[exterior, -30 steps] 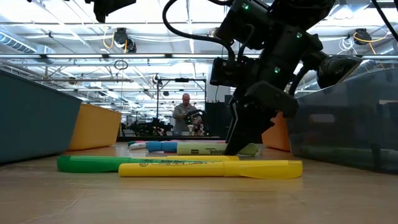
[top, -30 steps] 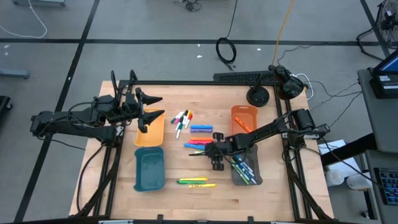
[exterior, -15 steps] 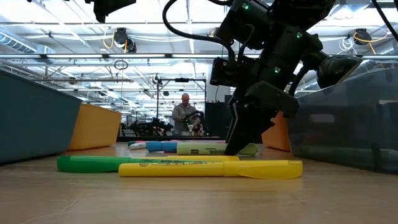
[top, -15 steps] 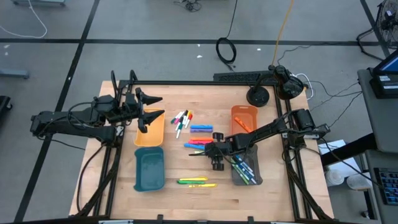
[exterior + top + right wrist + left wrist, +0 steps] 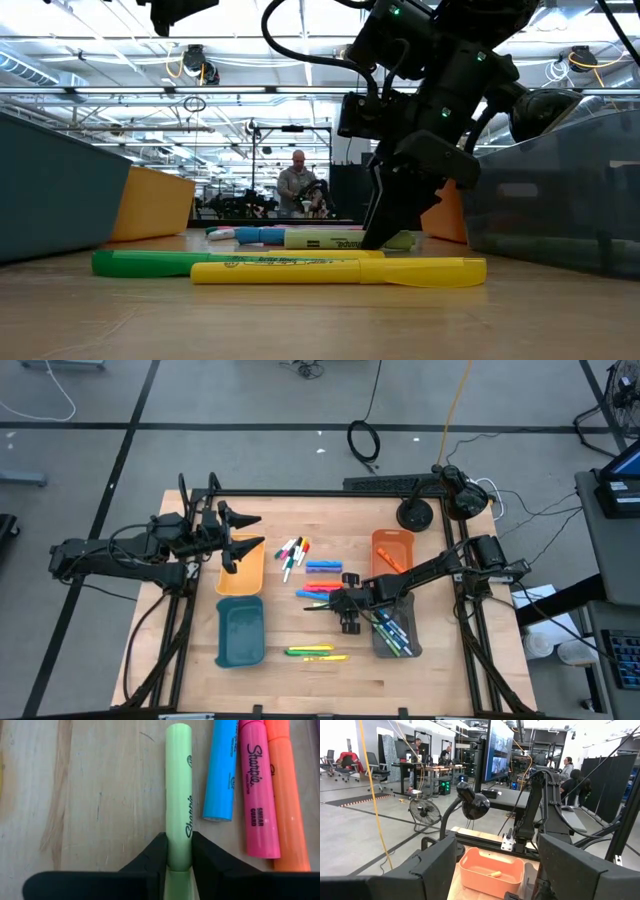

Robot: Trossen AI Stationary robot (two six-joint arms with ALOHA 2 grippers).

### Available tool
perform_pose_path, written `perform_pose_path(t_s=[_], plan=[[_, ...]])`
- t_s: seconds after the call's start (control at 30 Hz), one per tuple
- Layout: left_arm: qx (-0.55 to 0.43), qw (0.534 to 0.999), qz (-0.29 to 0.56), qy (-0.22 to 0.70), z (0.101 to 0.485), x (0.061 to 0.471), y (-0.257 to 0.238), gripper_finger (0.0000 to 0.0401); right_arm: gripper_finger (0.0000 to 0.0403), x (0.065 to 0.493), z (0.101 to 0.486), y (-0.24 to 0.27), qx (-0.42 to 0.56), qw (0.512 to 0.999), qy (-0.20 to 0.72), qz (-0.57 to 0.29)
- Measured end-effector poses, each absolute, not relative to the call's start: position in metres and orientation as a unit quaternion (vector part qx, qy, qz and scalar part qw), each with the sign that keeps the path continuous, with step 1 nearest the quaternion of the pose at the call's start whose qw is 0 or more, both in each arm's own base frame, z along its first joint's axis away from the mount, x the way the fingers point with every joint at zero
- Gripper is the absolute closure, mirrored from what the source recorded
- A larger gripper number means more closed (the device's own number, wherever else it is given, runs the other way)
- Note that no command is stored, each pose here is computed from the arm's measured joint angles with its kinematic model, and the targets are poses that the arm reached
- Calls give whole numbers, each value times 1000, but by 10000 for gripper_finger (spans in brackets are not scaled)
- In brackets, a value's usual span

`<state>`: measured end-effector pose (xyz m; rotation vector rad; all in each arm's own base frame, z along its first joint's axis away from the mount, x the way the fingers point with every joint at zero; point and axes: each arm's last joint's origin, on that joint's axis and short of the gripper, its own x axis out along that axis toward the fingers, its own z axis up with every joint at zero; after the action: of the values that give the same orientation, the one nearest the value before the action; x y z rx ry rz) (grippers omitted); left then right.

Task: Pick & Place Markers
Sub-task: Put the light green highlighter into the orange bin

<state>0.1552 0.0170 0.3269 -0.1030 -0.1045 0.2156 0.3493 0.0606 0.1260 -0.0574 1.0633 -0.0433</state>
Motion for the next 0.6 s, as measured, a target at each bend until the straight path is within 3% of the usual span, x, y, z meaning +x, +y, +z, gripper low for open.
perform_pose_path(t_s=[0.6], plan=[[-52,991,107,-52,327,155,17,119,342,342,157,64,-44,878,477,-2]])
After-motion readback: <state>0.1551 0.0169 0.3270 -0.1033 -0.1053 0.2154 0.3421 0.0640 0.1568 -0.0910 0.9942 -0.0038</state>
